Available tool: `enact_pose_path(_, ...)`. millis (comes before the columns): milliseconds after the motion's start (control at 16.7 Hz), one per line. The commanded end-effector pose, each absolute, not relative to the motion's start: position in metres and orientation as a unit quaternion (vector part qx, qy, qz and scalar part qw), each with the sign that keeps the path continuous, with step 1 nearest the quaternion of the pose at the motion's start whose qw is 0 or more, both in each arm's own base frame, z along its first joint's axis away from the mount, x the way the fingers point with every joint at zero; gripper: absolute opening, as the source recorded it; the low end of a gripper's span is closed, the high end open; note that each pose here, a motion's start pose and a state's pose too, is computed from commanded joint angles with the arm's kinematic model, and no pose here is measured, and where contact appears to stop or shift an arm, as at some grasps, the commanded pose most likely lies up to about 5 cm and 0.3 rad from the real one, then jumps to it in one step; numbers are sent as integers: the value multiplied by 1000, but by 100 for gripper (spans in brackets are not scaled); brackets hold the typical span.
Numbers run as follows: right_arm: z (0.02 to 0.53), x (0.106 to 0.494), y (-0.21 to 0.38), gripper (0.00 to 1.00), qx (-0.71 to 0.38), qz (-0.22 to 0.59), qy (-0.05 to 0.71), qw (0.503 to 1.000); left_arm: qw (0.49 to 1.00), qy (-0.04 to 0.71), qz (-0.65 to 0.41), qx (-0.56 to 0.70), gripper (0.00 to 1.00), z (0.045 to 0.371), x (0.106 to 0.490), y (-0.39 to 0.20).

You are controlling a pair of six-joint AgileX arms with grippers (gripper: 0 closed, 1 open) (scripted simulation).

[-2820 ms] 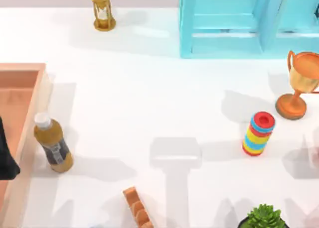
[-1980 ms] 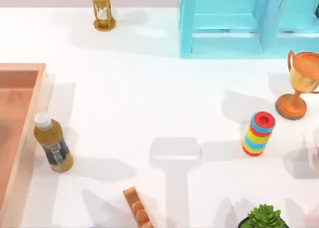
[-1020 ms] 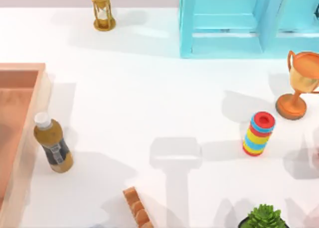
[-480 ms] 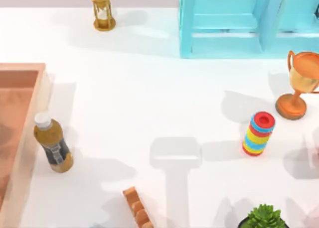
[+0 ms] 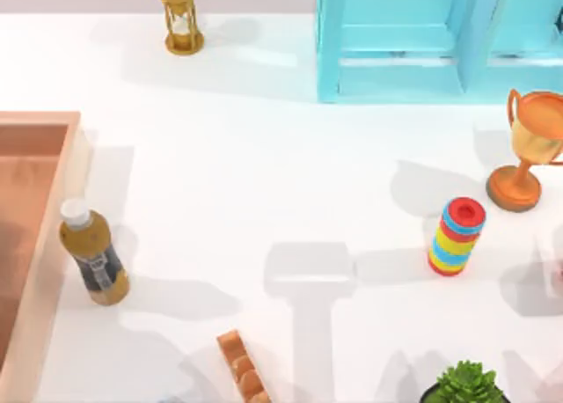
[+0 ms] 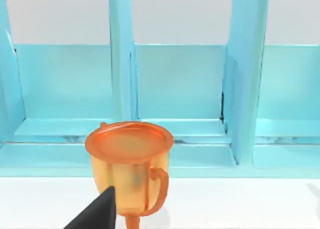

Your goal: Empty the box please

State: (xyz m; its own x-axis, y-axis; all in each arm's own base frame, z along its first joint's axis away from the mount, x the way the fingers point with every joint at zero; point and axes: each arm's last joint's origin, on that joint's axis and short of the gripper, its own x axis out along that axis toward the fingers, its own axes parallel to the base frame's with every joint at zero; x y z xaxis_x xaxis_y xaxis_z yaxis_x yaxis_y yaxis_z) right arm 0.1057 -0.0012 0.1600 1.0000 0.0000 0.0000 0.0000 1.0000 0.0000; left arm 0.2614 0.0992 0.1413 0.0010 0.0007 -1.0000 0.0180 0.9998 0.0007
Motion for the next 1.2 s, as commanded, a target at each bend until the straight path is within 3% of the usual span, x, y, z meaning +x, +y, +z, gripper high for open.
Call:
enact_pose_path(120, 160, 106, -1, 100, 0, 0, 0, 1000, 707, 707, -6, 7, 100, 141, 261, 99)
enact_pose_path(900, 160, 106, -1, 100, 0, 0, 0, 1000, 707, 707, -6, 7, 2, 141, 261, 99)
enact_pose_path(1200, 160, 106, -1, 100, 0, 0, 0, 1000, 707, 707, -6, 7, 0, 141, 261, 99)
